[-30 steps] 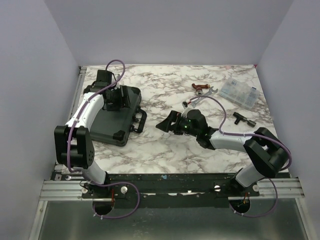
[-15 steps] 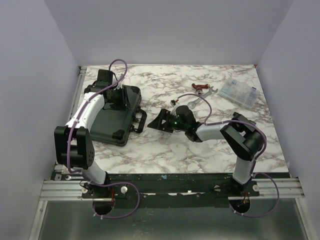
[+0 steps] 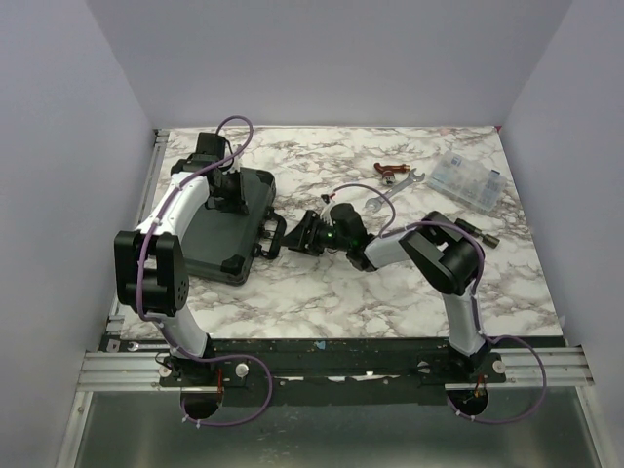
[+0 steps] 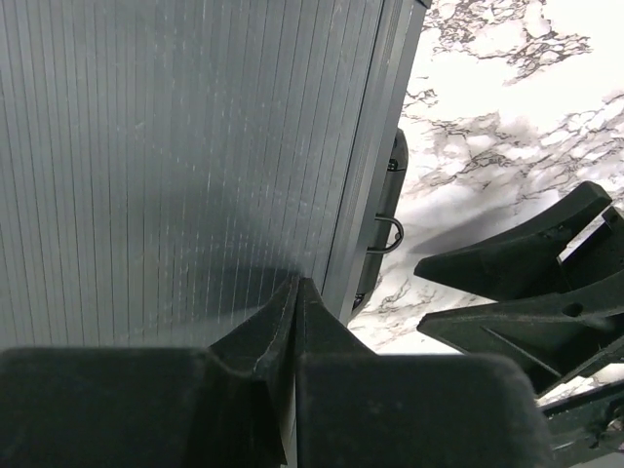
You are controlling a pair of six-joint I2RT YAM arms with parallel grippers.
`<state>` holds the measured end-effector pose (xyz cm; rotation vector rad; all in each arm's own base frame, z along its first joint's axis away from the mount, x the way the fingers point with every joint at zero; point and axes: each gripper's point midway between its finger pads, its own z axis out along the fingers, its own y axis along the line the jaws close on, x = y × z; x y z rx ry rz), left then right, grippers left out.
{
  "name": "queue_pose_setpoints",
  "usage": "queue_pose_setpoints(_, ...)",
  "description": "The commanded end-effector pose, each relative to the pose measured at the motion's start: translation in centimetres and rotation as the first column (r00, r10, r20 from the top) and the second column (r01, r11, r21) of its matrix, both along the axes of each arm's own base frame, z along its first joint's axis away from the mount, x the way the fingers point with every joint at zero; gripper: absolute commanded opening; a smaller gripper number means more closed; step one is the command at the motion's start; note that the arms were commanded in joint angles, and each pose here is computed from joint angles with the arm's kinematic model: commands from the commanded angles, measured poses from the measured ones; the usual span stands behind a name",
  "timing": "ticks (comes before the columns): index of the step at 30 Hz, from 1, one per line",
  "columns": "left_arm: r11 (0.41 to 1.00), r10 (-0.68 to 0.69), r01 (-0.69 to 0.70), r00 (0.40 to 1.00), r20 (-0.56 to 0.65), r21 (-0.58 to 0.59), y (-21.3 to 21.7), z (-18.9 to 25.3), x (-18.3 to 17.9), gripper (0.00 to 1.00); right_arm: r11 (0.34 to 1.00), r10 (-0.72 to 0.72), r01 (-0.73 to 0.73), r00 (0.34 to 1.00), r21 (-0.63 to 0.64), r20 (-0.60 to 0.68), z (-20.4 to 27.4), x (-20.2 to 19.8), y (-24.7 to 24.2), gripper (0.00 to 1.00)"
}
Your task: Pack up texas hold em set
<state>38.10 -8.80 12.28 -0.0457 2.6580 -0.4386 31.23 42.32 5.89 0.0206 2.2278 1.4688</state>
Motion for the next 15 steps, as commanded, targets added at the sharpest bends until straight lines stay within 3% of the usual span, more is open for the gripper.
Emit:
queue_pose_setpoints(1,0.985,0.027,-0.001,0.989,-0.147,0.173,2.4,-3.5,-2.4,0.0,0.998,0.03,-0.031,0.999,0.055,0.024,1.2,0.4,1.5,0.53)
queue_pose_setpoints(15,0.974,0.026,0.014,0.985,-0.172,0.225,2.8,-4.0,-2.5,0.0,1.0,-0.018,0.018,1.0,0.019,-0.007,-0.7,1.8,1.8,0.48)
